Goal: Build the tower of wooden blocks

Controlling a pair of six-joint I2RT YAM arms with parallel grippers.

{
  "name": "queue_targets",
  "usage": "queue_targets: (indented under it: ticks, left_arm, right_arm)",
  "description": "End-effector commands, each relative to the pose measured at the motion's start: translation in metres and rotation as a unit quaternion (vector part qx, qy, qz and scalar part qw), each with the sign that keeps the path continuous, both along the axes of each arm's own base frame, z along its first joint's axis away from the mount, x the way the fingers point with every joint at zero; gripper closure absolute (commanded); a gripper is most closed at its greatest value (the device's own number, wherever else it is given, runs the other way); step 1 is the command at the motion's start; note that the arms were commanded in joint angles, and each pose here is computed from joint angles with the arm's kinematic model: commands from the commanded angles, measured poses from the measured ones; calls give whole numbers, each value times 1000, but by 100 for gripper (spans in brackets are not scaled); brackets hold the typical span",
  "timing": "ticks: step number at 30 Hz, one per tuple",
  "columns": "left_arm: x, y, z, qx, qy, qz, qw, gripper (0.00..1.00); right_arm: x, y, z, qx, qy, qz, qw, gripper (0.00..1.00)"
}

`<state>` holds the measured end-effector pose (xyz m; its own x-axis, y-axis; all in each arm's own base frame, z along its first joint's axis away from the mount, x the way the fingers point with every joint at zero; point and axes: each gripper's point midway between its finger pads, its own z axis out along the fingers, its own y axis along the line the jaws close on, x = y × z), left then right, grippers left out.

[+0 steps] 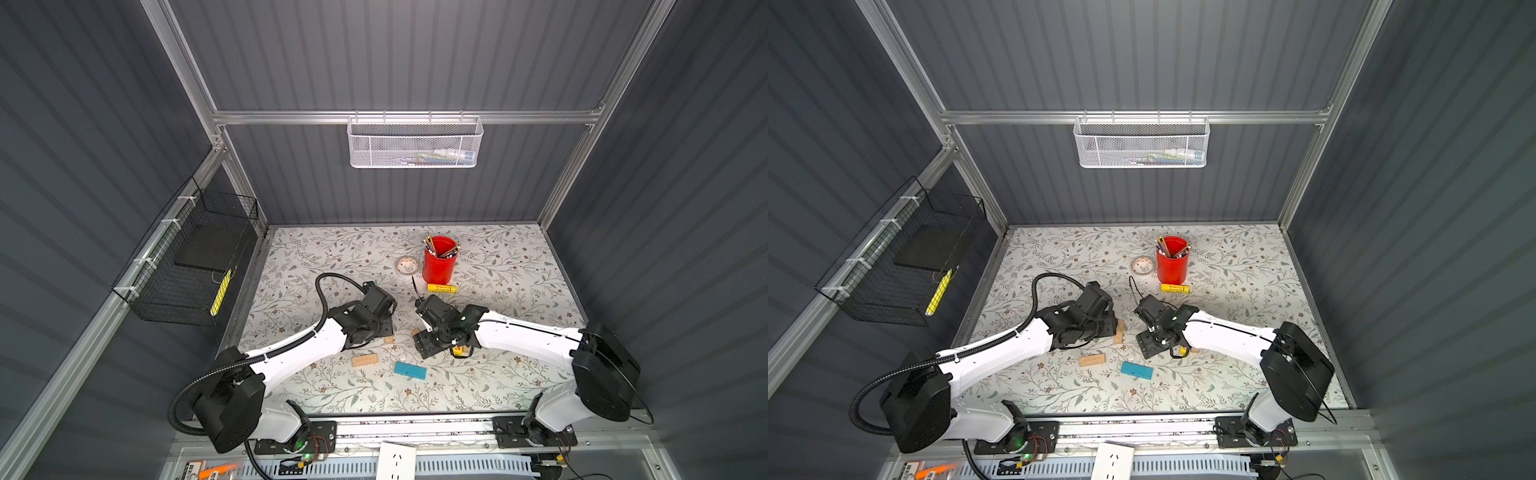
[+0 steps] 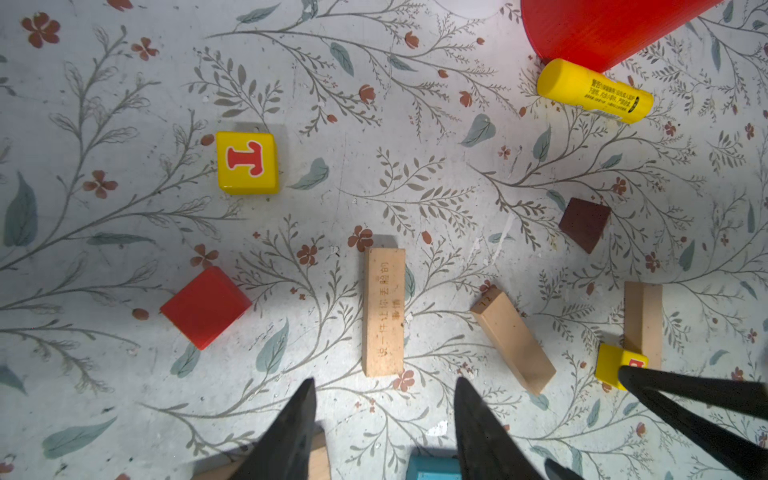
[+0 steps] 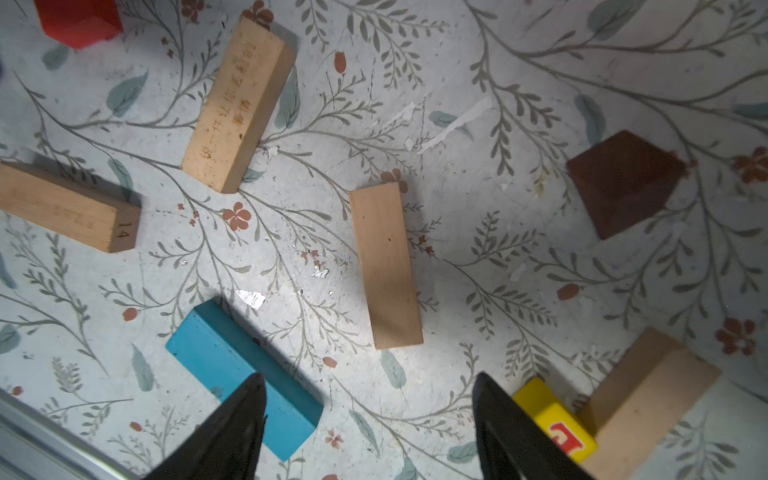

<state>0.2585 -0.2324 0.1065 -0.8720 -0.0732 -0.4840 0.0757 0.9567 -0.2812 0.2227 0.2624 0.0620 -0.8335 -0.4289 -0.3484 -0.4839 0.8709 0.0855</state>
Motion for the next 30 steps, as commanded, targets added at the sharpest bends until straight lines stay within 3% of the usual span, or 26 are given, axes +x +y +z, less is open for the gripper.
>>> queue_targets:
  ticks: [1, 3, 19, 30]
  left_arm:
    - [-1, 6, 2, -5, -10, 17, 1000, 46]
    - [-1, 8, 2, -3, -11, 22, 1000, 45]
    - [-2, 25, 3, 10, -25, 51, 998, 43]
    - [-1, 30, 1, 13, -31, 65, 997, 42]
  right_arm:
    - [3, -3, -8, -33, 2, 9, 999, 32]
    - [6, -3, -12, -38, 0, 11, 999, 38]
    - [15, 10, -39, -60, 12, 27, 998, 58]
    - [17, 27, -40, -18, 32, -13, 999, 75]
